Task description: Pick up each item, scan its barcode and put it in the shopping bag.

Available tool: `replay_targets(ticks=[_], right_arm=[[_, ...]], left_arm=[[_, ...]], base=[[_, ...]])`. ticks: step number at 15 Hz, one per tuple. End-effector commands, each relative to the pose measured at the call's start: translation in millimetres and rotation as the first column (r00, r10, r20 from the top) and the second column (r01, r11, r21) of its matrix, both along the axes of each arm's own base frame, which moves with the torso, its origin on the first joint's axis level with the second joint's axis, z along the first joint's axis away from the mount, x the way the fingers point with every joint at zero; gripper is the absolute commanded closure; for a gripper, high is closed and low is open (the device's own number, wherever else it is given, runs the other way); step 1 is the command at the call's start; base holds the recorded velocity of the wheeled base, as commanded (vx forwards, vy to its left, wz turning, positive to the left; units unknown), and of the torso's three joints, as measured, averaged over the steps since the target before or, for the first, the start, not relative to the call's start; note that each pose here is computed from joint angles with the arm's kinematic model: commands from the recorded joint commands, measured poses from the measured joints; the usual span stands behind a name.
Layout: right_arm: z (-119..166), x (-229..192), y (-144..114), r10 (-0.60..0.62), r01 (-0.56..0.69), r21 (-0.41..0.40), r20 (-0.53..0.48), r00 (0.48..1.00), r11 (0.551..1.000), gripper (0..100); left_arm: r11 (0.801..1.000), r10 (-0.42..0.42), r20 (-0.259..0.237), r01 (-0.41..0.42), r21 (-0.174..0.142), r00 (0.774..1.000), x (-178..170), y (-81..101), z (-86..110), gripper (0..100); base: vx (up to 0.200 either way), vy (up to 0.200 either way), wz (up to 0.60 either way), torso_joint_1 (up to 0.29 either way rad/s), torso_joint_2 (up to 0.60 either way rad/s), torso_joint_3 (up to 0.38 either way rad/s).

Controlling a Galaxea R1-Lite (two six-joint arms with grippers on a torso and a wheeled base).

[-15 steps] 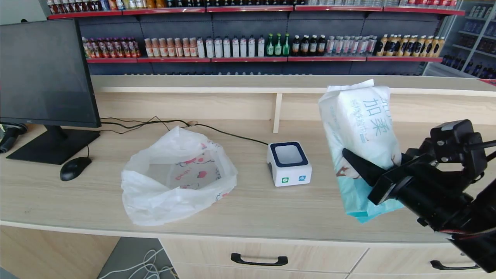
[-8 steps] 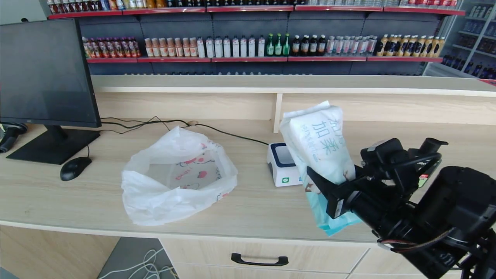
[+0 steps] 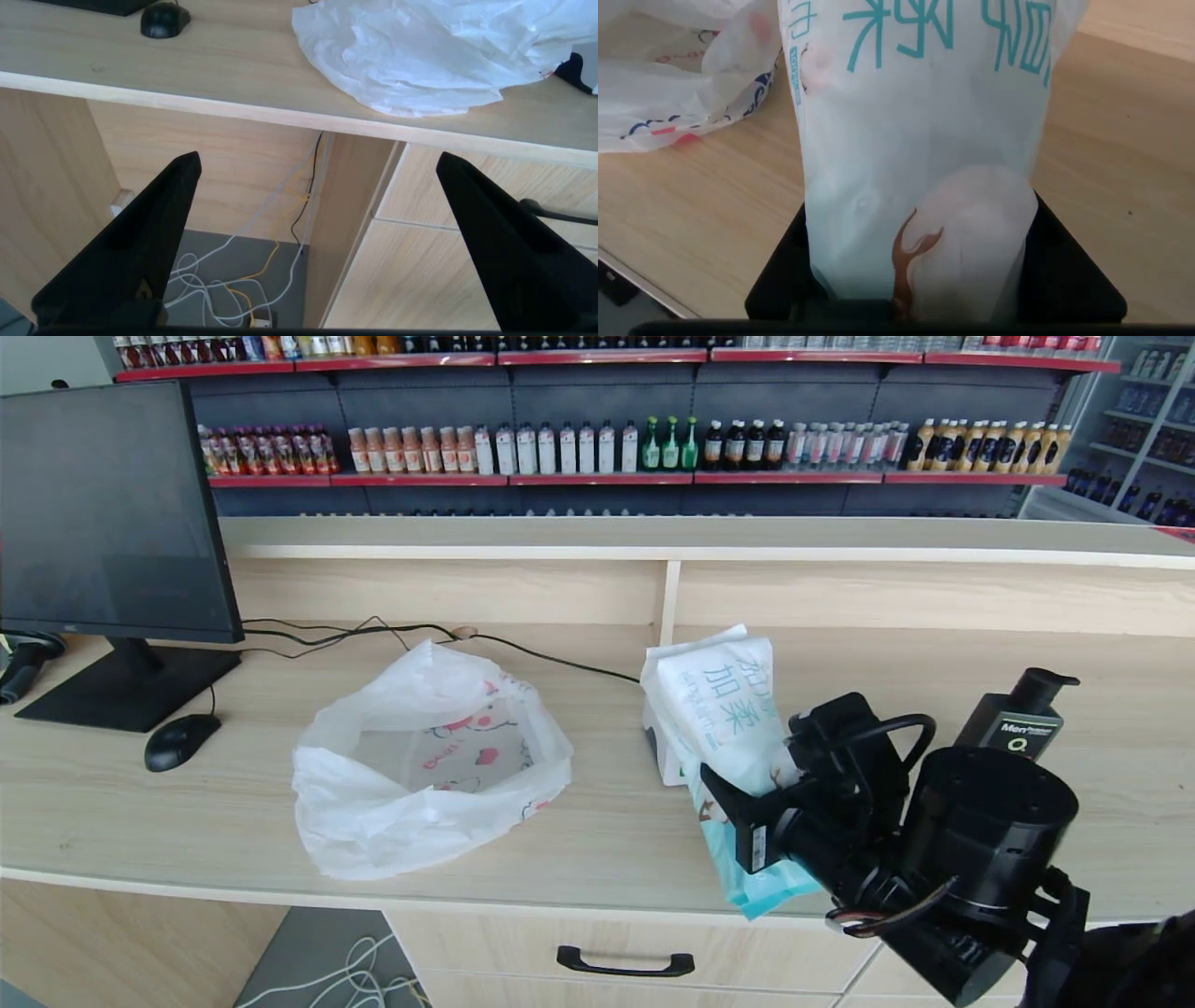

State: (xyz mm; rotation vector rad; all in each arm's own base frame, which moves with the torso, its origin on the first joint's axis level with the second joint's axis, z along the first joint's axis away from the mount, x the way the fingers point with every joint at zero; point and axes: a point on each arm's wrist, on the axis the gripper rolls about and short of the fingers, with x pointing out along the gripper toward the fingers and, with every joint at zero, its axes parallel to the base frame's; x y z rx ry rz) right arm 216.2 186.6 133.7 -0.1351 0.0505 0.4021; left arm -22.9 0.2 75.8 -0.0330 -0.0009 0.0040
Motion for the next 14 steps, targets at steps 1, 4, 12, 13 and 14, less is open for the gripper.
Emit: replay_targets(ticks=[1,4,12,13,14], right_arm=[[-3.6,3.5,1.8,-0.004,0.004,-0.005,-0.010,1.000,1.000,100],[-3.2,12.1,7.1,-0.014,0.015,0.009,-0.058,0.998,1.000,100],[22.8,24.8,7.0,-0.056,0.057,-0.001,-0.163,0.985,0.998,100],[23.6,22.2,4.8,-0.060,0.061,-0.001,-0.188,0.980,0.998,100],[23.8,19.1,2.1,-0.066,0.065,-0.009,-0.218,0.974,0.998,100]], left_arm=[[1.000,0.001,0.001,-0.001,-0.001,1.000,-0.1,0.0,0.1,0],[1.000,0.001,0.001,-0.001,-0.001,1.000,-0.1,0.0,0.1,0],[1.000,0.002,0.001,-0.002,-0.001,1.000,-0.1,0.0,0.1,0],[1.000,0.001,0.001,-0.001,-0.001,1.000,-0.1,0.0,0.1,0],[1.000,0.002,0.001,-0.002,-0.001,1.000,-0.1,0.0,0.1,0]], base=[[0.000,0.000,0.00,0.000,0.00,0.000],[0.000,0.000,0.00,0.000,0.00,0.000],[0.000,0.000,0.00,0.000,0.00,0.000],[0.000,0.000,0.00,0.000,0.00,0.000],[0.000,0.000,0.00,0.000,0.00,0.000]])
